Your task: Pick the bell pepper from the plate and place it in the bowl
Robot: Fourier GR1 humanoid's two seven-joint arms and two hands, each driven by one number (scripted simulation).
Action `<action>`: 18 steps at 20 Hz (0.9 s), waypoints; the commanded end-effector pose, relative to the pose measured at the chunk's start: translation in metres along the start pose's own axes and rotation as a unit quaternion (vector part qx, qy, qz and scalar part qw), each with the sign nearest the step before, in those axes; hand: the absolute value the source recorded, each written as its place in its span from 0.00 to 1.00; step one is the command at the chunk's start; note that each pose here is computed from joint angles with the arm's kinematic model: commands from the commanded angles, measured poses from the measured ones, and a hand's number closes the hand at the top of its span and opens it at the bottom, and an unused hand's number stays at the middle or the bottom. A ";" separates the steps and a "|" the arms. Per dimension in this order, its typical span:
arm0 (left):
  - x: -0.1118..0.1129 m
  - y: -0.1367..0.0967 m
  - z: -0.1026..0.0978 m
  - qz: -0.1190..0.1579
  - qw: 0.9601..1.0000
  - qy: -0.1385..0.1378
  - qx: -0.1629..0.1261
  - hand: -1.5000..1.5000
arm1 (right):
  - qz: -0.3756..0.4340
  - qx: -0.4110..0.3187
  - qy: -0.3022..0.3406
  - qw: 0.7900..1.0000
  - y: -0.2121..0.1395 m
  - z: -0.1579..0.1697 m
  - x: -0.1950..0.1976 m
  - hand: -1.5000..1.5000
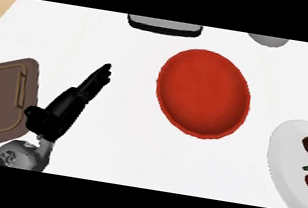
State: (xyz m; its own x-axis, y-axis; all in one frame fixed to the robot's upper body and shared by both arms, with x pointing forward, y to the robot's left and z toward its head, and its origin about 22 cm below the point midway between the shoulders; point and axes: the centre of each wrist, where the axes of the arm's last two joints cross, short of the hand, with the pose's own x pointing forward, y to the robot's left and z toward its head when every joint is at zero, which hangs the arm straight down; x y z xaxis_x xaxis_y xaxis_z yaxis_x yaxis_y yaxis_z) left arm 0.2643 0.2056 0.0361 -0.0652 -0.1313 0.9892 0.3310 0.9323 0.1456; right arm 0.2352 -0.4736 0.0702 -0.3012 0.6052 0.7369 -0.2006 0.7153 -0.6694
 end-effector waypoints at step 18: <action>-0.006 -0.019 0.009 0.008 1.000 0.008 0.000 0.50 | 0.253 0.380 0.236 0.858 -0.009 -0.051 0.087 0.00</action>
State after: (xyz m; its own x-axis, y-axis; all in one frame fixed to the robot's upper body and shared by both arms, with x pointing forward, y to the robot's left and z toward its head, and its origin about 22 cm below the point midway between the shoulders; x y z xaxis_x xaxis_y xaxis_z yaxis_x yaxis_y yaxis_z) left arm 0.2578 0.1964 0.0291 -0.0541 -0.1258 0.9906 0.3449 0.9286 0.1368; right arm 0.2656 -0.4283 0.1641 -0.1547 0.9663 0.2057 -0.7112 0.0356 -0.7021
